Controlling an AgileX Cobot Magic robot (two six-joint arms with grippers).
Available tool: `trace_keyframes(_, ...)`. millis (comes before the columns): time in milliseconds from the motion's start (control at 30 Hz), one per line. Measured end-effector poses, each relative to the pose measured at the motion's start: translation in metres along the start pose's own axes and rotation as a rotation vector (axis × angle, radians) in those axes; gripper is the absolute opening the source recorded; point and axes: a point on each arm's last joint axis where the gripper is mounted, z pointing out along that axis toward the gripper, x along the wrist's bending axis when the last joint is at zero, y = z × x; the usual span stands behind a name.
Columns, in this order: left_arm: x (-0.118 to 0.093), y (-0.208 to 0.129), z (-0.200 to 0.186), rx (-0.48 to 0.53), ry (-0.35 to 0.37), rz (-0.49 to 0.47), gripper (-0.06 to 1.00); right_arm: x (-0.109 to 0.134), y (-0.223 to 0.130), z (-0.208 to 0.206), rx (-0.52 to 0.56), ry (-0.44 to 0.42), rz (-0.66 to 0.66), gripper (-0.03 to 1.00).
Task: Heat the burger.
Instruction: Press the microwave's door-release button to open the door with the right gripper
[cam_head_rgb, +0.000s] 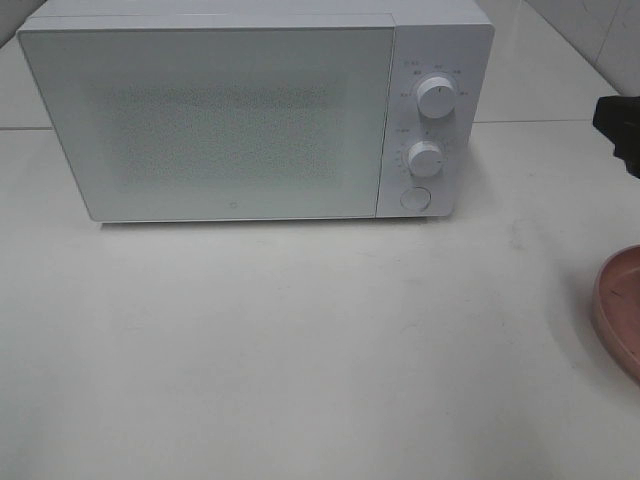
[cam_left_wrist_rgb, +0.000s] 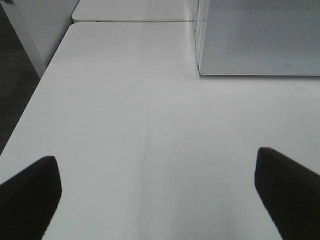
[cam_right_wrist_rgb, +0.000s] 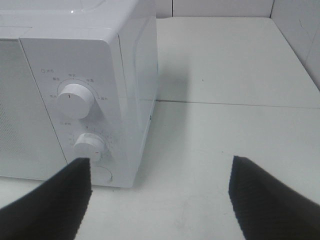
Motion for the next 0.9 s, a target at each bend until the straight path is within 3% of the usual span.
trace_keyframes(500,0.0,0.0,0.0,0.0,0.0,0.0,0.97,-0.002,-0.024,0.034,-0.126,-0.015,-0.009,0.75)
trace_keyframes(900,0.0,0.0,0.0,0.0,0.0,0.0,0.97,0.032,-0.051,0.047,-0.124,-0.022,-0.028,0.75)
